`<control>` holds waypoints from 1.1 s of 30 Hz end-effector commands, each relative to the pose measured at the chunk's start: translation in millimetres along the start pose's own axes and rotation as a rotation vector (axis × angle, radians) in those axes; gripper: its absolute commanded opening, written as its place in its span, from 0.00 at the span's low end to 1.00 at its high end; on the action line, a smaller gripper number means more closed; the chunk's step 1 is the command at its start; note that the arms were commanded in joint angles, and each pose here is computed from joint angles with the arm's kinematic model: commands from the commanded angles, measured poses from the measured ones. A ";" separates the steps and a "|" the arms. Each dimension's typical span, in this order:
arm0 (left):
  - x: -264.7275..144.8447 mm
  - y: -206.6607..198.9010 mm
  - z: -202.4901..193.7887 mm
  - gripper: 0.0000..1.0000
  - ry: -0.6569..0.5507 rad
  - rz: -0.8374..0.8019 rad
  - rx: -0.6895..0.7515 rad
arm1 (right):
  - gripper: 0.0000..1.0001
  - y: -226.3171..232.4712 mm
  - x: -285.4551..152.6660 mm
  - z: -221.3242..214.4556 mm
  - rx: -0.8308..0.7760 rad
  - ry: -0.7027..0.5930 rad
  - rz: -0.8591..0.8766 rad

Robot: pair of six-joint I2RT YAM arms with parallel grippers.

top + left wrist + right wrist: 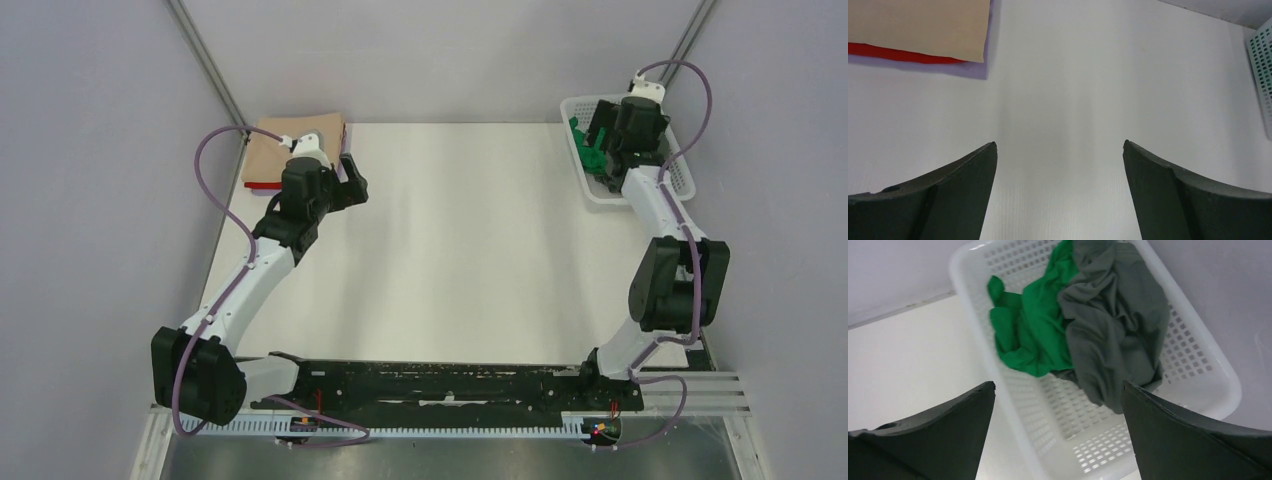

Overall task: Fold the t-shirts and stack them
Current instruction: Grab crumpled tshirt from bin with the right arm

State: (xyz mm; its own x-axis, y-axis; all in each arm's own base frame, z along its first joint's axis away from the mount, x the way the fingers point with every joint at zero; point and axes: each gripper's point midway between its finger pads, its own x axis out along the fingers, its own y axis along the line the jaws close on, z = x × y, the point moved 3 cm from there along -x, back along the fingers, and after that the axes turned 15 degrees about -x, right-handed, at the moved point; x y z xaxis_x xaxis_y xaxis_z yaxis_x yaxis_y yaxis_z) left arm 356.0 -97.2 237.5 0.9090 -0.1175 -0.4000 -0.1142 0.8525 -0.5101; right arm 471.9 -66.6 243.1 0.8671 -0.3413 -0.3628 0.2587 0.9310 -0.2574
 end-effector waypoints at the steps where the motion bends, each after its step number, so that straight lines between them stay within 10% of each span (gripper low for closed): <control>1: -4.5 -7.2 19.4 1.00 -0.055 0.001 -0.009 | 0.98 -32.4 29.8 -21.7 -0.006 0.148 -0.049; 13: 1.9 -7.7 6.7 1.00 0.009 -0.006 -0.021 | 0.78 -58.3 101.5 -68.5 -0.003 0.253 0.062; 21: 2.0 -7.3 3.3 1.00 0.022 -0.003 -0.039 | 0.00 -67.8 108.4 -35.0 0.023 0.163 0.090; 33: -14.8 4.5 8.8 1.00 -0.062 0.036 -0.098 | 0.00 -100.6 -16.4 151.0 0.029 -0.410 0.108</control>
State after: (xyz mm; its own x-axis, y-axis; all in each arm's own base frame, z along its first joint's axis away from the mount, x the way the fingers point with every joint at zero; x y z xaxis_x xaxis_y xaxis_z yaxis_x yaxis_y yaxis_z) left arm 348.6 -93.7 230.1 0.8954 -0.1003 -0.4338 -0.1484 0.8514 -0.5032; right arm 516.3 -157.0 267.1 0.8903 -0.2476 -0.3822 0.1816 0.9627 -0.2007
